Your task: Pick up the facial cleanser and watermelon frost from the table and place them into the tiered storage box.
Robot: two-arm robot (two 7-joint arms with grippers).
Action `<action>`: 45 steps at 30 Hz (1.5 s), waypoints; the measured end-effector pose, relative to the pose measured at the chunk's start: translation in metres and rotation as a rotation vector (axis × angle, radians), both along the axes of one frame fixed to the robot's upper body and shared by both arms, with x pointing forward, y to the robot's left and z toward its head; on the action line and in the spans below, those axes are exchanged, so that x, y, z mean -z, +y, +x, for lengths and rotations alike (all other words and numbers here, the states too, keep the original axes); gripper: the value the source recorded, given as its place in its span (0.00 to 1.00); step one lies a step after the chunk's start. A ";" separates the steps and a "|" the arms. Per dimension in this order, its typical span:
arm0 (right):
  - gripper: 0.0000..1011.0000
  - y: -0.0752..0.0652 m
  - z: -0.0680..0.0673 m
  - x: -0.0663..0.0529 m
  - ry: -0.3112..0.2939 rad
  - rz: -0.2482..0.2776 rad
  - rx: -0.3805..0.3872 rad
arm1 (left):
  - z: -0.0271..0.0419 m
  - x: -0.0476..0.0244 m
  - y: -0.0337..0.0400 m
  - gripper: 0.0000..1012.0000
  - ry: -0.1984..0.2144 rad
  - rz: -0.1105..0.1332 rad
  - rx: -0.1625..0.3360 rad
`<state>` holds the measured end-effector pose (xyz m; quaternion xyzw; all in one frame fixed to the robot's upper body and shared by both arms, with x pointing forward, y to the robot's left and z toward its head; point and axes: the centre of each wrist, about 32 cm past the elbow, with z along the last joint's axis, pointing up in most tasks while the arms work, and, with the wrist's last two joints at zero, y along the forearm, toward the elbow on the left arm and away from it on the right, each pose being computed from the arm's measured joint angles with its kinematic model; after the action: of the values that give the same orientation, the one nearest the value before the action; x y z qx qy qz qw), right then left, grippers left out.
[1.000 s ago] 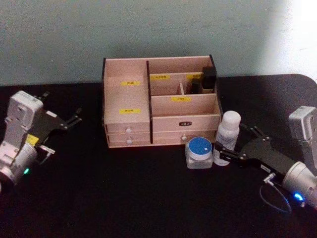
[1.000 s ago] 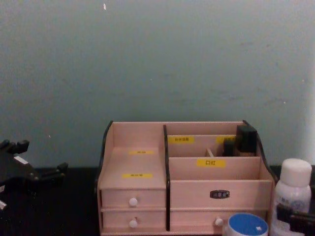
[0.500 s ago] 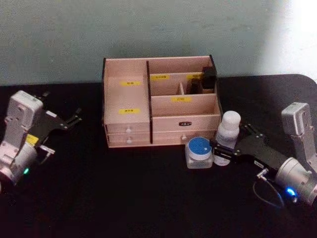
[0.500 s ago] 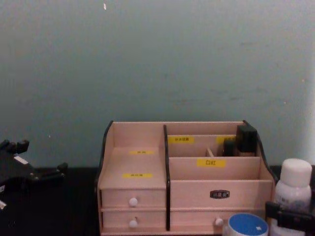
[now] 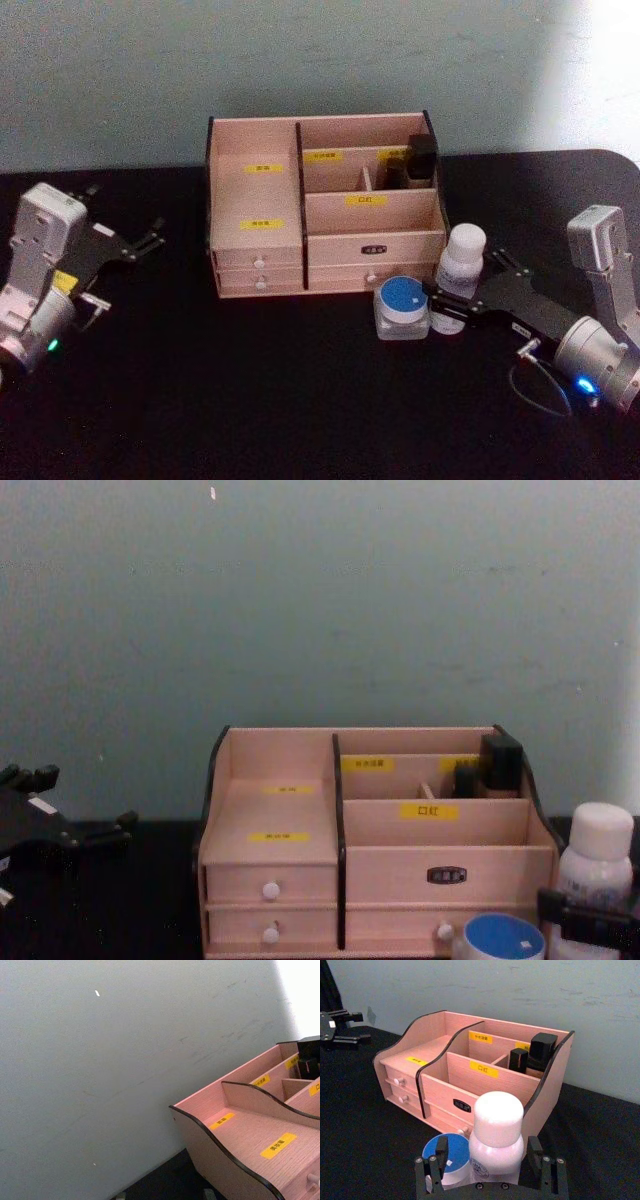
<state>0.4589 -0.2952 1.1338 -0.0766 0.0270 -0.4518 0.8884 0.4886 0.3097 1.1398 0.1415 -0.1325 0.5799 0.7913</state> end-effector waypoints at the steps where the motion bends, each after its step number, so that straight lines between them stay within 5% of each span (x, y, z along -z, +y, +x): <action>1: 0.99 0.000 0.000 0.000 0.000 0.000 0.000 | 0.0000 0.0000 0.0000 0.99 0.000 0.000 0.000; 8: 0.93 0.000 0.000 0.000 -0.001 0.000 0.000 | 0.0000 0.0000 0.0000 0.99 0.000 0.000 0.000; 19: 0.61 0.000 -0.001 0.000 -0.001 0.001 0.000 | 0.0000 0.0000 0.0000 0.99 0.000 0.000 0.000; 35: 0.59 -0.001 -0.001 -0.002 -0.005 0.003 0.000 | 0.0000 0.0000 0.0000 0.99 0.000 0.000 0.000; 45: 0.59 -0.010 -0.010 -0.029 -0.048 0.022 -0.021 | 0.0000 0.0000 0.0000 0.99 0.000 0.000 0.000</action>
<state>0.4485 -0.3053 1.1633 -0.0563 0.0096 -0.4440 0.8942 0.4886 0.3096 1.1398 0.1415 -0.1324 0.5799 0.7913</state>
